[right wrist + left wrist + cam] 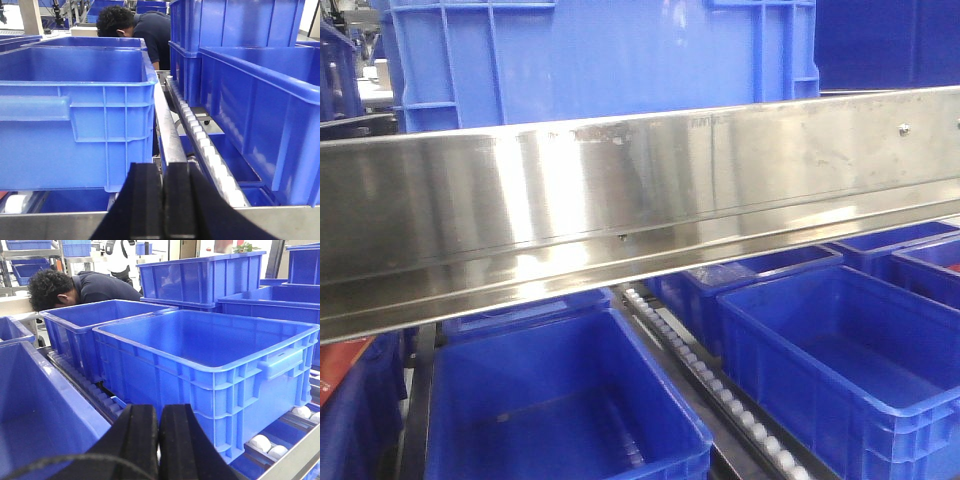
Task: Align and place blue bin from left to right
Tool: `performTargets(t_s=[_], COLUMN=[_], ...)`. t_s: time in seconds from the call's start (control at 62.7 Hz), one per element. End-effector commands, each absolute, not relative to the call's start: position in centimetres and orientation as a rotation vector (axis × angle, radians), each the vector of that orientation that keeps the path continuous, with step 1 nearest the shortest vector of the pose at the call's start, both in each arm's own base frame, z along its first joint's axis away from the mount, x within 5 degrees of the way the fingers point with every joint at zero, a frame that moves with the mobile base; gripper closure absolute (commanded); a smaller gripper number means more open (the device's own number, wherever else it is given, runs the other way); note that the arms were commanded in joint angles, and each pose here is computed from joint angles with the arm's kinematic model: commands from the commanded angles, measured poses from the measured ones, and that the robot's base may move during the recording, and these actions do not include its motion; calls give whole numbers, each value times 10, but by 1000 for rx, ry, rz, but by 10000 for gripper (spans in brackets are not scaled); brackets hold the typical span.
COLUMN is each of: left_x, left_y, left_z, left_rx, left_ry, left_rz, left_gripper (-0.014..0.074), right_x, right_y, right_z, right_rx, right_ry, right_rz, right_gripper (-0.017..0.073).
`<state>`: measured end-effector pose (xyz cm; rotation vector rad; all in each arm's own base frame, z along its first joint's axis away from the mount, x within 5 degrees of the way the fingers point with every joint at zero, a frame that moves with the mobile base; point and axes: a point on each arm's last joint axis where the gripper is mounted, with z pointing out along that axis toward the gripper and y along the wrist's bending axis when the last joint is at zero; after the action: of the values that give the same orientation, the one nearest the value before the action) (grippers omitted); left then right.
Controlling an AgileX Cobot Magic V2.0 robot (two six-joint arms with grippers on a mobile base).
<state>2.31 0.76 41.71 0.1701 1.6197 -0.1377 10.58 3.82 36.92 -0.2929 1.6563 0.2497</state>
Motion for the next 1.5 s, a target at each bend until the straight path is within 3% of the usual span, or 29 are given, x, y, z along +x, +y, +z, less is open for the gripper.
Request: performTargets(t_s=[0.0, 1.484], left_x=[22, 20], left_y=[8, 10], left_z=[419, 419], left_rx=[170, 64], left_ry=[1593, 1599], left_rz=[-145, -45], left_gripper=[580, 580], right_x=[104, 104], right_y=[38, 38], right_z=[372, 373], right_rx=[-297, -297], right_ry=[1618, 1616], right_rz=[242, 243], right_gripper=[630, 630])
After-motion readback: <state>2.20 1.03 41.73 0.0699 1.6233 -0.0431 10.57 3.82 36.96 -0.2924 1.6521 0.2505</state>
